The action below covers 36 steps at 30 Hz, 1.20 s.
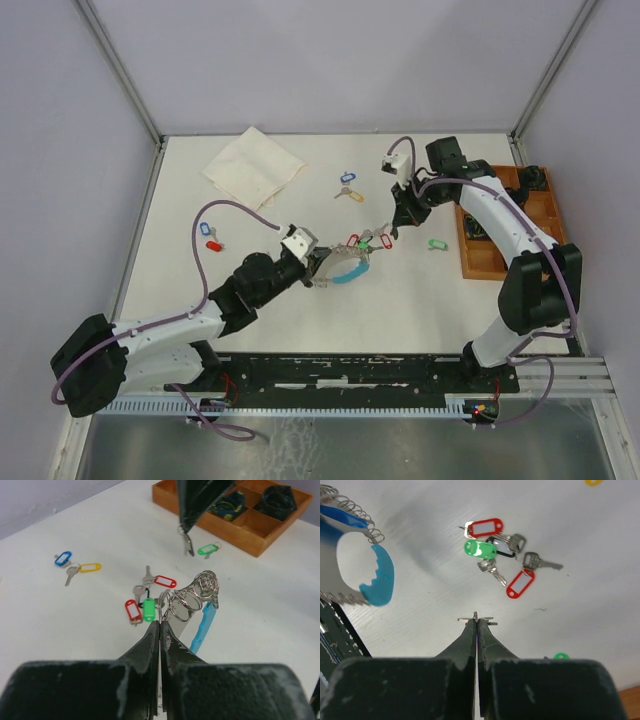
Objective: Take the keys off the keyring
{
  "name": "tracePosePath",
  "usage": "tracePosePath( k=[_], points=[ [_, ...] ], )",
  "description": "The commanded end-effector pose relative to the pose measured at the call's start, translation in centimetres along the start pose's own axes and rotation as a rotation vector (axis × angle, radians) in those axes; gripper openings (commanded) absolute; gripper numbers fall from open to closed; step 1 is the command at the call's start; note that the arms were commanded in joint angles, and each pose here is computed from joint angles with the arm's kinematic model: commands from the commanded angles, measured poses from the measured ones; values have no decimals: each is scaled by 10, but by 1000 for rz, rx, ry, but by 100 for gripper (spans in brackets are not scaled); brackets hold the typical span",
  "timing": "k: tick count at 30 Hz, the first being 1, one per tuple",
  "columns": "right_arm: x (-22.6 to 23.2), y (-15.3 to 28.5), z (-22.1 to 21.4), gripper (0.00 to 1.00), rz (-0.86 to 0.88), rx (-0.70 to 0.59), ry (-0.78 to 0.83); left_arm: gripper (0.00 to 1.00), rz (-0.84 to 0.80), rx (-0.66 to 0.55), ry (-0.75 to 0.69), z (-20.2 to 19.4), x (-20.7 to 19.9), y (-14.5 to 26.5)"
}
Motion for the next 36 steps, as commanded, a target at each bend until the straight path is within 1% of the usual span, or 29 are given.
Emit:
tracePosePath(
  k=[1,5,9,13,18,20,24,26,28,31,34,36],
  points=[
    [-37,-4,-17,1,-71,-57,-156,3,104,-127,227,40,22,-8],
    [-59,-9,-51,1,-126,28,-227,3,176,-146,344,56,48,-19],
    [-69,-15,-71,1,-138,99,-252,3,253,-176,449,64,80,-23],
    [-76,-20,-80,1,-154,127,-260,3,332,-194,541,65,117,-25],
    [-87,-20,-89,2,-207,145,-272,3,407,-187,622,57,151,-29],
    [-93,-19,-90,8,-248,132,-279,3,444,-177,644,53,162,-32],
    [-97,-15,-89,28,-283,110,-293,3,534,-149,679,41,186,-37],
    [-96,-8,-84,39,-300,71,-299,3,593,-146,698,35,200,-38],
    [-93,6,-72,46,-330,6,-280,3,652,-146,708,30,215,-39],
    [-85,26,-52,54,-352,-88,-232,3,741,-143,717,21,237,-39],
    [-74,44,-33,59,-362,-163,-176,3,813,-98,731,8,254,-44],
    [-65,55,-21,61,-362,-214,-142,5,820,-60,745,2,257,-48]
  ],
)
Point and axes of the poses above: each gripper's point midway between its finger pads, its own y axis back along the fingers, its own x axis along the line the jaws close on, z = x × y, the point moved 5 cm from there along y, back along the fingers, and after that the axes turned 14 degrees about y, right-handed, at the moved point
